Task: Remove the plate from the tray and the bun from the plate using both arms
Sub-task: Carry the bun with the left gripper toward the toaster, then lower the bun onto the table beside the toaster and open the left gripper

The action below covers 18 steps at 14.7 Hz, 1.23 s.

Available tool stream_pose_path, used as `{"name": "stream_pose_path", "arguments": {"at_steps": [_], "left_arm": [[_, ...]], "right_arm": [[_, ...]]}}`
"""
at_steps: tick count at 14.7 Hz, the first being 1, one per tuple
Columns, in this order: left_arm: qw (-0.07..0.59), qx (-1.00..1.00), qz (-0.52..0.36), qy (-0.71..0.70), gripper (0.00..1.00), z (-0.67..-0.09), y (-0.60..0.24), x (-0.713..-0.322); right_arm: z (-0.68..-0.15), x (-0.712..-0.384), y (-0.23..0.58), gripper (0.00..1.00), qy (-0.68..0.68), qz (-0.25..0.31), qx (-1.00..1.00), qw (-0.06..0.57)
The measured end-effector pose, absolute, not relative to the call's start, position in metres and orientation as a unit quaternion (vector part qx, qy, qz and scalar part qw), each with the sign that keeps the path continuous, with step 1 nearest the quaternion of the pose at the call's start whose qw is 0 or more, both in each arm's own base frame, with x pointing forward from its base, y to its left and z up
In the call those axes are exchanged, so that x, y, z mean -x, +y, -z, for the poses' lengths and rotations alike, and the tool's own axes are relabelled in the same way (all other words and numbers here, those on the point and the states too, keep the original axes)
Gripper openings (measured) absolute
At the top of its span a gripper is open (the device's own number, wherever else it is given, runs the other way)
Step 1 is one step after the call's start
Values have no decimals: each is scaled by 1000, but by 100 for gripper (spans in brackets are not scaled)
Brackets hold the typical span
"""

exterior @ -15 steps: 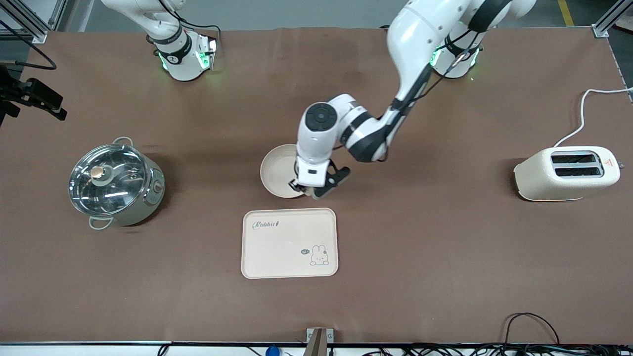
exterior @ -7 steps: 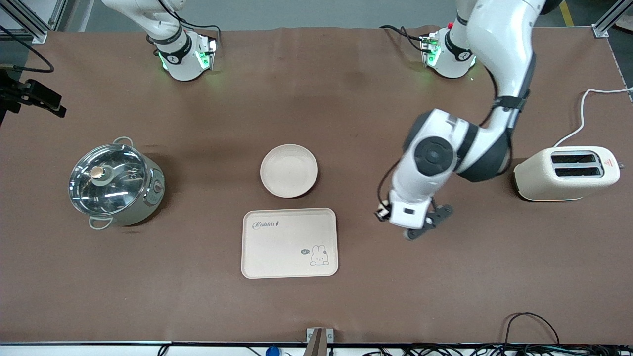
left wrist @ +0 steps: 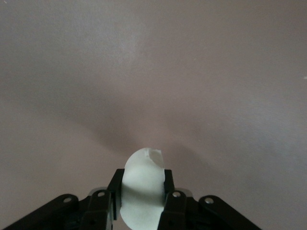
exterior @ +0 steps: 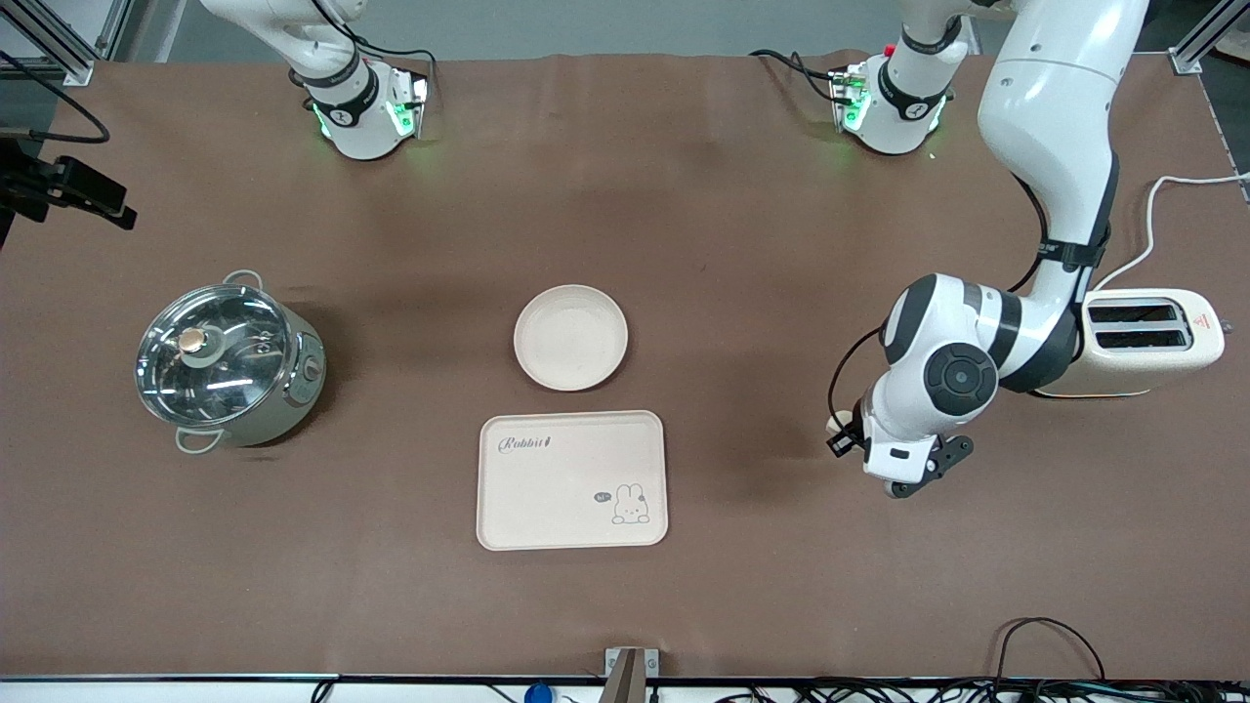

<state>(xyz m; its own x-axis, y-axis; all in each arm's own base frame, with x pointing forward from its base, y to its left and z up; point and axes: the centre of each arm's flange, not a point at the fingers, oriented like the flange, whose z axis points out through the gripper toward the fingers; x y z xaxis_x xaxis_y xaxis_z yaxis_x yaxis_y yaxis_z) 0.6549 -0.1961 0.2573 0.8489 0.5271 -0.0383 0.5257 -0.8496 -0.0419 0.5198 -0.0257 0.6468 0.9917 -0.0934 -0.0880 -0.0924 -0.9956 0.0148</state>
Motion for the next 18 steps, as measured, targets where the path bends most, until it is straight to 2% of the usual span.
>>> {"name": "stream_pose_path", "arguments": {"at_steps": [5, 9, 10, 16, 18], "left_arm": [[8, 961, -27, -276, 38, -198, -186, -634], [20, 962, -12, -272, 40, -187, -160, -642], [25, 962, -9, -273, 43, -187, -148, -645], [20, 963, 0, -268, 97, -202, -143, -655], [24, 964, 1, -263, 100, -238, -151, -663]], "right_arm": [[-645, -521, -19, 100, -40, 45, -998, 1], [-641, -522, -10, 100, -32, 47, -998, 2], [-641, -522, -6, 100, -29, 48, -998, 2], [-641, -523, -6, 100, -31, 44, -999, 2], [-641, -523, -7, 100, -34, 44, -998, 2]]}}
